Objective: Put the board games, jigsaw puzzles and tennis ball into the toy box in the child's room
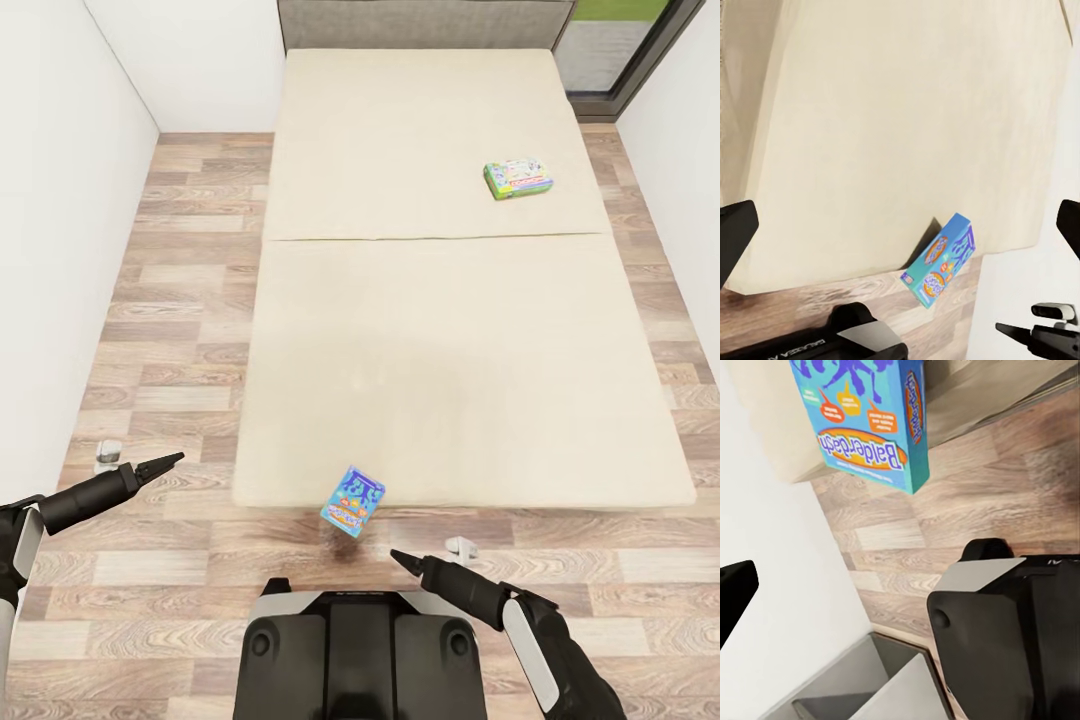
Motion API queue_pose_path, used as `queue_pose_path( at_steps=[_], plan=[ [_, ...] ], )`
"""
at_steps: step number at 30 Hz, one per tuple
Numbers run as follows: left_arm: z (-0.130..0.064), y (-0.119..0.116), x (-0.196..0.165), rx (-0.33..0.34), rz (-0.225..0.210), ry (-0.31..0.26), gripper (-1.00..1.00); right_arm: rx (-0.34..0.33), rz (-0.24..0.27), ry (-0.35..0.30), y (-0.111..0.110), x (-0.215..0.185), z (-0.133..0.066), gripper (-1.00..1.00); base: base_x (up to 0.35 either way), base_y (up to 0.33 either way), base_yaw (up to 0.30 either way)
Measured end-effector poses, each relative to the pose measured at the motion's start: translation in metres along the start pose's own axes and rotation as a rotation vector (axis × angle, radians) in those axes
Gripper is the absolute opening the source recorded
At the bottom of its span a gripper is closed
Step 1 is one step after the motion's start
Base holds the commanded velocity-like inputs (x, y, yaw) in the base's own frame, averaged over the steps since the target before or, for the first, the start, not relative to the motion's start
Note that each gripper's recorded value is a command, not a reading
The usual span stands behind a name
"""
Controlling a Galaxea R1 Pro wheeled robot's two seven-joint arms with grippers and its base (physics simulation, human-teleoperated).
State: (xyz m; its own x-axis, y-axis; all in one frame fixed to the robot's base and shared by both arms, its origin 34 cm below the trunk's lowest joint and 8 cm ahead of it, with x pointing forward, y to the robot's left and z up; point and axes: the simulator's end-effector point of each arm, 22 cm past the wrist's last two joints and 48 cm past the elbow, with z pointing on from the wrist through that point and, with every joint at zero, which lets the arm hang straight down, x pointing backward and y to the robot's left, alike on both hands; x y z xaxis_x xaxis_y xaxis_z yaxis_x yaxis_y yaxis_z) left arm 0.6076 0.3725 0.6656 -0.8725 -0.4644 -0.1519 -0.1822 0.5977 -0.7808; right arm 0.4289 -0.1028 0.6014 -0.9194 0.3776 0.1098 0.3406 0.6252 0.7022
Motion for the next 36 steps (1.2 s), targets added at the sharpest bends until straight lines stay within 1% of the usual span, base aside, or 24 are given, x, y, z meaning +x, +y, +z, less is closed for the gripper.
queue_pose_path(
  at_steps=[18, 26, 36],
  plan=[
    [0.002, 0.001, -0.001, 0.0, -0.001, -0.001, 1.0, 0.003, -0.003, -0.002, -0.003, -0.002, 0.003, 1.0, 0.0, 0.0, 0.0],
    [0.002, 0.001, -0.001, 0.0, 0.0, -0.001, 1.0, -0.01, -0.035, -0.028, 0.005, -0.016, 0.008, 1.0, 0.0, 0.0, 0.0],
    [0.002, 0.001, -0.001, 0.0, 0.0, -0.001, 1.0, -0.024, -0.051, -0.021, 0.012, -0.014, 0.016, 1.0, 0.0, 0.0, 0.0]
  ],
)
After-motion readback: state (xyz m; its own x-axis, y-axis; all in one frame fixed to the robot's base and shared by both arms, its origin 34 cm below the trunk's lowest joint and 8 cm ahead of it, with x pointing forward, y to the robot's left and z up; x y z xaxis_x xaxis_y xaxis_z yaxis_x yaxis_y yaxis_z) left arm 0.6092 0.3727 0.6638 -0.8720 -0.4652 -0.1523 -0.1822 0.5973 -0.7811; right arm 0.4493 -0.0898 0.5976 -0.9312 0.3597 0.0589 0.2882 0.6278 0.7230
